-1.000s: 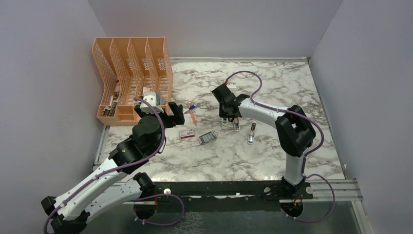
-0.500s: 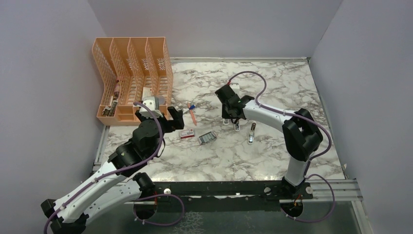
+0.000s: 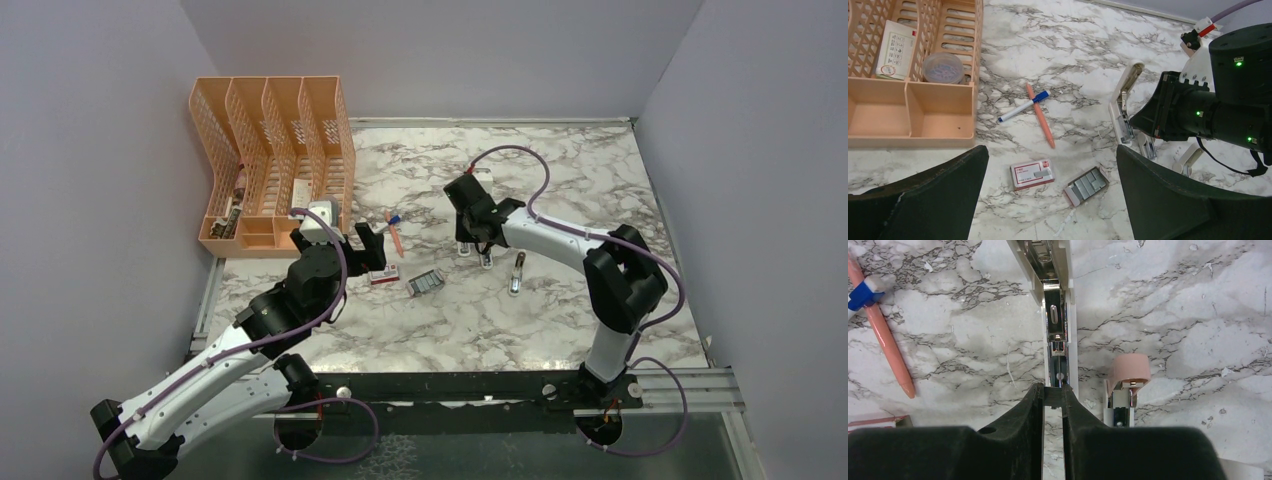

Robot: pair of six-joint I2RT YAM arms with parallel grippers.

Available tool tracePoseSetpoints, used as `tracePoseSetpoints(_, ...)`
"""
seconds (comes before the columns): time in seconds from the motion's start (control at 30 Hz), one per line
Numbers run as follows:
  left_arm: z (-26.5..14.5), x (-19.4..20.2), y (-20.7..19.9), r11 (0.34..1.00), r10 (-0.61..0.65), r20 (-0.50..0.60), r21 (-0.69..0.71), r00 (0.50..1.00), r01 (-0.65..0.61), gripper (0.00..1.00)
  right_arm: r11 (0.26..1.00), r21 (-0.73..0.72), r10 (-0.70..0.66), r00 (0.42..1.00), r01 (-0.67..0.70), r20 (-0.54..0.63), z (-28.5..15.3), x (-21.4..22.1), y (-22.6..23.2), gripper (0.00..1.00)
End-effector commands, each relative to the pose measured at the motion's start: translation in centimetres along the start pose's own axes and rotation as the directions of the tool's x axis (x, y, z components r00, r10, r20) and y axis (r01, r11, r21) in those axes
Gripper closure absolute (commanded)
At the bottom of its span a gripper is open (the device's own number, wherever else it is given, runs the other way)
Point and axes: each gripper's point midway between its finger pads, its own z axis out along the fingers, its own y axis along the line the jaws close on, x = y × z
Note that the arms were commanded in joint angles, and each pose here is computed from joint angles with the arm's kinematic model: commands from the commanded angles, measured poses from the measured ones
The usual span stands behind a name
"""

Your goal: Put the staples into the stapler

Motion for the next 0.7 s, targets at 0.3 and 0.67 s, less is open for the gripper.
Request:
tracePoseSetpoints(0.3, 0.66, 0.66, -0.36, 1.000, -0.003, -0.015, 0.000, 1.000, 0.003, 0.01, 0.994, -0.044, -0.094, 0.992, 0.098, 0.084, 1.92, -0.32, 0.31, 0.81)
tracePoseSetpoints(0.67, 0.88, 0.89, -0.35, 1.000, 0.007, -0.023, -0.007, 1.000, -0.007, 0.01, 0.995, -0.030, -0.097, 0.993, 0.099, 0.071, 2.16, 0.18, -0.09, 0.82)
